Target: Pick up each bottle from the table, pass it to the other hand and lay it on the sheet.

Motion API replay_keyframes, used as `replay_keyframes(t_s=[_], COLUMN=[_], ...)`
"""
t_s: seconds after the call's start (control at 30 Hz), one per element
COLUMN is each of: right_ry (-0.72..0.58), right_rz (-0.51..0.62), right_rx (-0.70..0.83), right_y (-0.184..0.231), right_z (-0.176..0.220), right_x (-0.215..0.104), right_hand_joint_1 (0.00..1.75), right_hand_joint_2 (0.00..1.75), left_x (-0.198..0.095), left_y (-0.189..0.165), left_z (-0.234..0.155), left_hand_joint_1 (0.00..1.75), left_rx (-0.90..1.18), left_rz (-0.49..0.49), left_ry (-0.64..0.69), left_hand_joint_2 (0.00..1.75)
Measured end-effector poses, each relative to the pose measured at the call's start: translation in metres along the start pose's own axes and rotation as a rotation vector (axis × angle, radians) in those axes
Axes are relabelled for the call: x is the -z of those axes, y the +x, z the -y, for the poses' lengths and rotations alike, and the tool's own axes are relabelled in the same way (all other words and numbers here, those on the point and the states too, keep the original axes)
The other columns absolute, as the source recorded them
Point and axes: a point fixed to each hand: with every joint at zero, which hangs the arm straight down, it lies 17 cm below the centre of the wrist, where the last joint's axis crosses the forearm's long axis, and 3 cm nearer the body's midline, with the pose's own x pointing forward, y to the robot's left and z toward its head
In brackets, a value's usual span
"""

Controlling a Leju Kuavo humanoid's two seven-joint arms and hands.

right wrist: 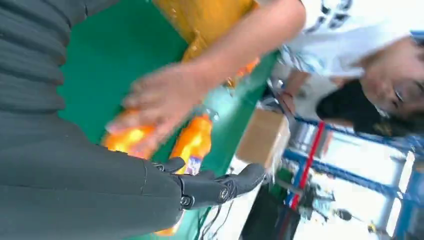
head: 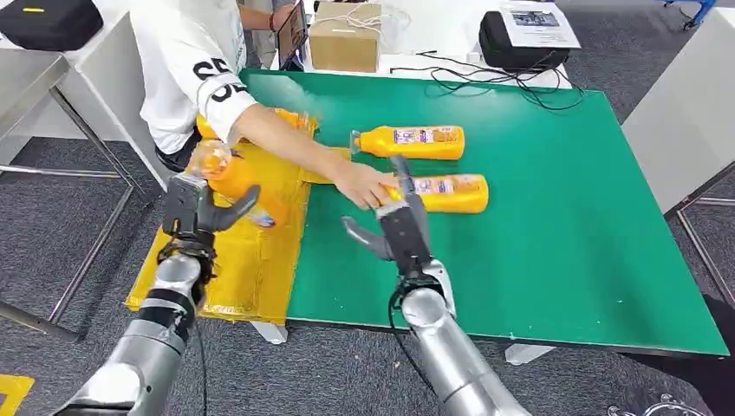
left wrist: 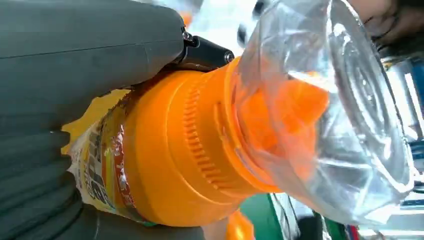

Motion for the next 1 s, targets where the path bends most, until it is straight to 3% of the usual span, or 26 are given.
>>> replay_keyframes(t_s=[0.13, 0.63, 0.83, 1.0], right_ry=[-0.038, -0.066, -0.048, -0.021], right_rz=[0.018, 0.042, 0.05, 0.063], right_rx=[0.013, 0.011, 0.026, 0.042], right_y=[0.002, 0.007, 0.007, 0.011], right_z=[0.021, 0.04, 0.039, 0.037], right_x=[-0.005, -0.006, -0.007, -0.003], right_hand_joint_1=[0.0, 0.0, 0.0, 0.0], right_hand_joint_2=[1.75, 1.75, 1.75, 1.75], left_x=[0.009, 0.015, 0.003, -0.028], left_y=[0.006, 0.011, -0.001, -0.049], left_z=[-0.019, -0.037, -0.02, 0.001], left_hand_joint_1=[1.75, 1.75, 1.75, 1.75], left_rx=[0.198, 0.329, 0.566, 0.843], left_rz=[0.056, 0.099, 0.161, 0.169], left_ry=[-0.038, -0.044, -0.211, -0.481], left_hand_joint_2=[1.75, 1.75, 1.75, 1.75])
